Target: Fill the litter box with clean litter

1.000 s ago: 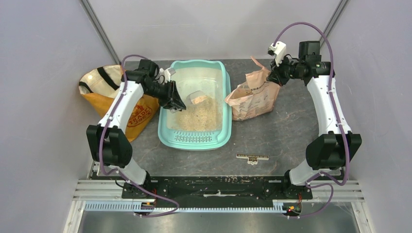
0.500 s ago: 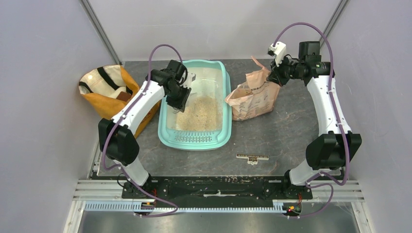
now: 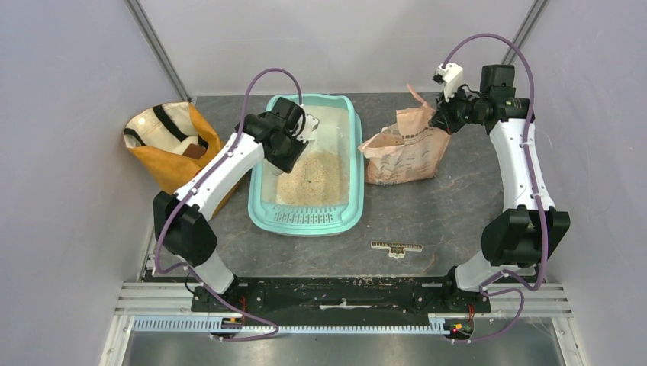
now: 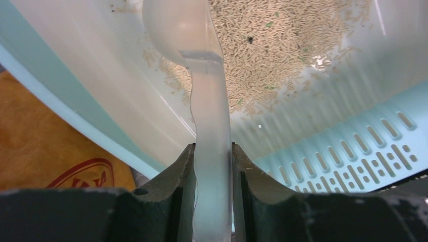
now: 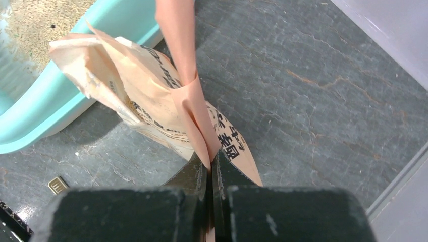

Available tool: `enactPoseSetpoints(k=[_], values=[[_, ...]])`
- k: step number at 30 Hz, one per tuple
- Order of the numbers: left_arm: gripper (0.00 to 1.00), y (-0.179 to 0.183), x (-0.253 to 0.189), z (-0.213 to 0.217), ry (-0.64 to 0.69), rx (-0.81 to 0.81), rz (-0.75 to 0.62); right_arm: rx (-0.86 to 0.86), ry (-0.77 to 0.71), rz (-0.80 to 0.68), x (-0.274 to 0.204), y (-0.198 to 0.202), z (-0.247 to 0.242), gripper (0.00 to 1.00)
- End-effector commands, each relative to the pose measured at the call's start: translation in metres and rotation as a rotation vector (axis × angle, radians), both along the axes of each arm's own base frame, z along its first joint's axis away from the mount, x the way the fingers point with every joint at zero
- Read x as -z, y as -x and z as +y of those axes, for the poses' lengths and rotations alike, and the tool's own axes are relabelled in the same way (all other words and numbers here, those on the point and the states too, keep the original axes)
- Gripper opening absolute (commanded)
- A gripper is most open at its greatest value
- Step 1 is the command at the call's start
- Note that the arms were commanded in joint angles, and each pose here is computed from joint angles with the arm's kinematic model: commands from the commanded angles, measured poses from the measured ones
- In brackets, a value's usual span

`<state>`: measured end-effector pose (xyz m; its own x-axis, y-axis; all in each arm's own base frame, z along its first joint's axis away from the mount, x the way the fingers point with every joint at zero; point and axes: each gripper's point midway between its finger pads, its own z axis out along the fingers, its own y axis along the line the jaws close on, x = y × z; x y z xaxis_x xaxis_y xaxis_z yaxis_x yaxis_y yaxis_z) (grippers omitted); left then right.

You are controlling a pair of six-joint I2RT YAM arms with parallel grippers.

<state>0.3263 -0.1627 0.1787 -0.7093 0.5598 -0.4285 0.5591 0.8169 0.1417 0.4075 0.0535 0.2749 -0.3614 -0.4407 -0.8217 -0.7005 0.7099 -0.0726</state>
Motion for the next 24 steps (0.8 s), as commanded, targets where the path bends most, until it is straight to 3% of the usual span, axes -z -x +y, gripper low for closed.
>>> enactPoseSetpoints(k=[1, 5, 13, 17, 24], values=[[0.02, -0.009, -0.032, -0.018, 0.173, 0.039, -0.042, 0.031, -0.041, -0.212, -0.067, -0.017, -0.005, 0.00], [0.02, -0.015, -0.057, -0.028, 0.324, 0.044, -0.052, 0.072, -0.026, -0.201, -0.059, -0.016, -0.019, 0.00], [0.02, -0.030, -0.133, -0.102, 0.686, 0.203, -0.179, 0.143, -0.019, -0.221, -0.066, -0.011, -0.049, 0.00], [0.02, -0.065, -0.137, -0.142, 0.649, 0.128, -0.284, 0.169, -0.003, -0.218, -0.063, -0.005, -0.058, 0.00], [0.02, -0.098, -0.092, -0.217, 0.556, 0.041, -0.310, 0.186, 0.011, -0.195, -0.056, 0.011, -0.069, 0.00]])
